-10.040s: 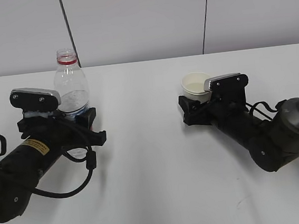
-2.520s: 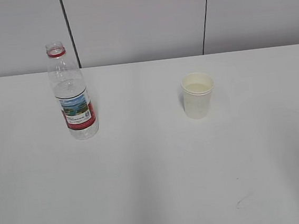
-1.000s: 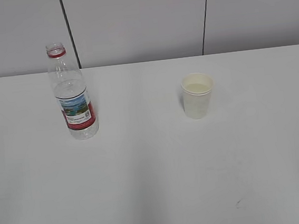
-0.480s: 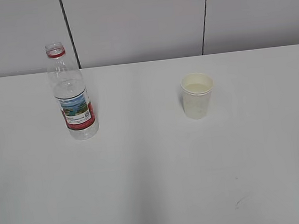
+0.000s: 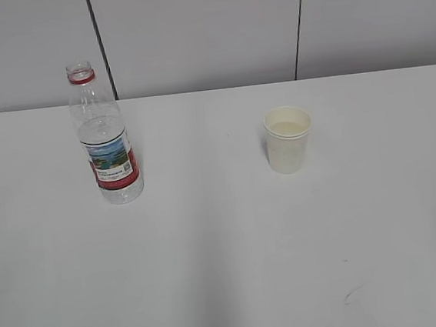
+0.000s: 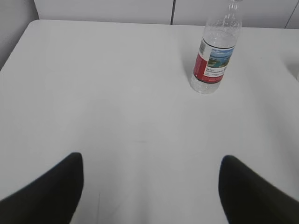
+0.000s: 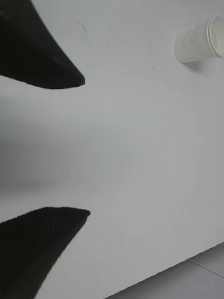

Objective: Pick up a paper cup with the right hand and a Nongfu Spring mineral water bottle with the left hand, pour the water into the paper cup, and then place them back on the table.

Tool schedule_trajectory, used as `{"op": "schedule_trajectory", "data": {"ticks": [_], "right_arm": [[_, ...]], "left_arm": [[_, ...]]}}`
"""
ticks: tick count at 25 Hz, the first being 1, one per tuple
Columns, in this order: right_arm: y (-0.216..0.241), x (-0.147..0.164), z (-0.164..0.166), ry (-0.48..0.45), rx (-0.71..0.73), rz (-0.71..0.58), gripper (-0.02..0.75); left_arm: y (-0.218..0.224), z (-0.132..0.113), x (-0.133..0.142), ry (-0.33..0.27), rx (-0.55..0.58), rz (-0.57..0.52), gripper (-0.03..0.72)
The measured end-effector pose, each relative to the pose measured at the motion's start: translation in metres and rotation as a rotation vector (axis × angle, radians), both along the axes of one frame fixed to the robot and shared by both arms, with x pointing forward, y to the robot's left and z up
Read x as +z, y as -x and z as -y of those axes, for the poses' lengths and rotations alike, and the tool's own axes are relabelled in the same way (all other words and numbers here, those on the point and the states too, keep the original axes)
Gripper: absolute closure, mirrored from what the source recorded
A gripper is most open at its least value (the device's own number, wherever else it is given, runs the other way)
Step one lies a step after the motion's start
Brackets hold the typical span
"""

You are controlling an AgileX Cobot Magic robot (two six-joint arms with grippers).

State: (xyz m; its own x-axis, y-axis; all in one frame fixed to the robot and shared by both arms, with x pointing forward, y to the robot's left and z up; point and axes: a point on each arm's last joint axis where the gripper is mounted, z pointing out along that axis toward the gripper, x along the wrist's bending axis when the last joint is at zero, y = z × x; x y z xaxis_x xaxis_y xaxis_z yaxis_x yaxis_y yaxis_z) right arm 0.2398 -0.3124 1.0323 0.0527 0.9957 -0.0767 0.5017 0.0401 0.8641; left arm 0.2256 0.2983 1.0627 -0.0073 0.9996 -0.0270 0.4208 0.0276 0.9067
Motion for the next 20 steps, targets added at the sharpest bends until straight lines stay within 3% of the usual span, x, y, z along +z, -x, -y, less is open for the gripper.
{"op": "schedule_trajectory", "data": {"ticks": [20], "right_arm": [[0.0,0.0002,0.0013,0.014,-0.008,0.001,0.156]], "left_arm": [[0.0,0.0,0.0,0.0,0.0,0.0,0.154]]}}
